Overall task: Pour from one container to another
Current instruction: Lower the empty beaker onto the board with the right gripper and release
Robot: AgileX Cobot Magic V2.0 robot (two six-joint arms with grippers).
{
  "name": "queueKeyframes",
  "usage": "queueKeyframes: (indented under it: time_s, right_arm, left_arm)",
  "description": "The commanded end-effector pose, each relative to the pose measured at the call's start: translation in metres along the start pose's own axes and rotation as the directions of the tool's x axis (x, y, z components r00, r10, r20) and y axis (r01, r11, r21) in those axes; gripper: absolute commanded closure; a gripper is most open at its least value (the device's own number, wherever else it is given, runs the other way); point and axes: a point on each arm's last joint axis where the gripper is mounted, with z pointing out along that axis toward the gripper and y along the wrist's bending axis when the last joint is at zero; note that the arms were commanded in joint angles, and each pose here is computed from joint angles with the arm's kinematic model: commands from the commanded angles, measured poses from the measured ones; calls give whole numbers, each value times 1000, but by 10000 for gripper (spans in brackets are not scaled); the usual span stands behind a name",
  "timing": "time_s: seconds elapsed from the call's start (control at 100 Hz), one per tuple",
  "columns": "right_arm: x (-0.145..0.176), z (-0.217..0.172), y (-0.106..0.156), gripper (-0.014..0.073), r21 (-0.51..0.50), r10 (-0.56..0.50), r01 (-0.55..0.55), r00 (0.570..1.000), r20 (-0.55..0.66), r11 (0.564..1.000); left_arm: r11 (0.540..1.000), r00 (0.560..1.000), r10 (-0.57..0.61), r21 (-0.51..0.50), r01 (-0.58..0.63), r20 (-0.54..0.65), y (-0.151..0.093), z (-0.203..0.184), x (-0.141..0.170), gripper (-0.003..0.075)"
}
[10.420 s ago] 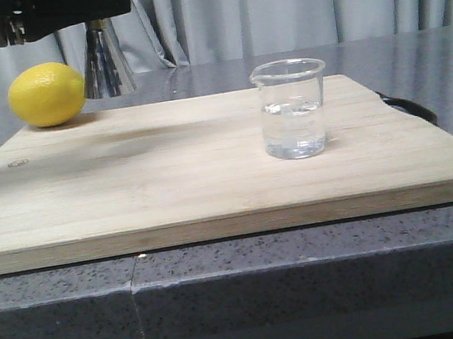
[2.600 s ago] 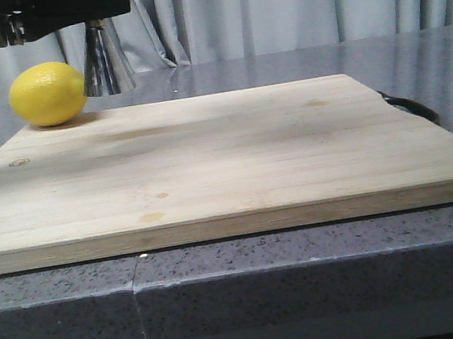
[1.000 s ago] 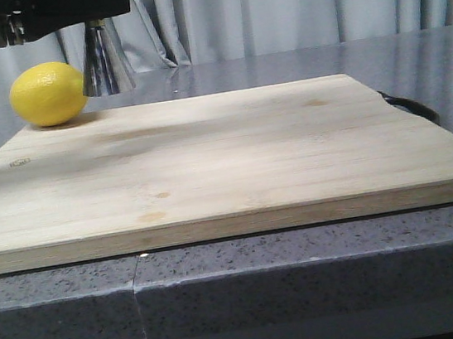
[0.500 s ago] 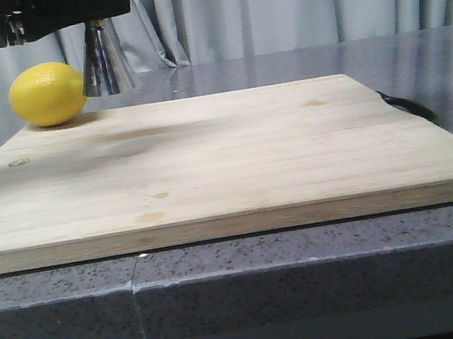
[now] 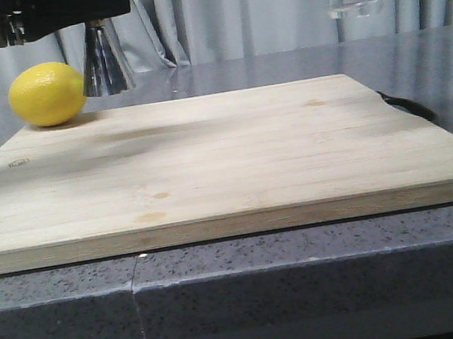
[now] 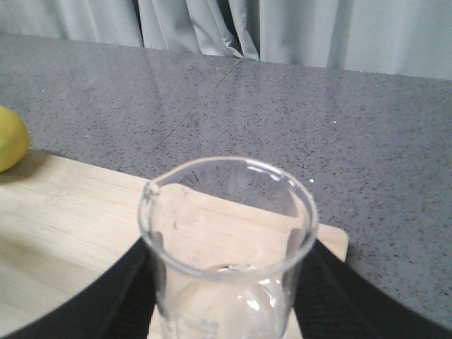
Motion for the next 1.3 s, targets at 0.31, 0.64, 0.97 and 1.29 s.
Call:
queueKeyframes:
  time_s: [0.31,0.64,0.97,1.29]
  right_arm:
    - [13,37,-6,271,-87,-16,28,990,143,996]
    - [33,54,-10,271,-97,-64,77,989,135,992]
    - [40,58,-19,267,-78,-54,63,991,124,995]
    - [35,54,-18,11,-72,-37,46,993,113,996]
  left_arm:
    - [1000,988,16,23,-20,154,-7,-2,-32,514]
    - [1000,988,16,23,-20,154,-7,-2,-32,514]
    - [1000,988,16,23,-20,154,-7,-2,-32,514]
    - [1000,988,16,23,-20,154,-7,-2,-32,514]
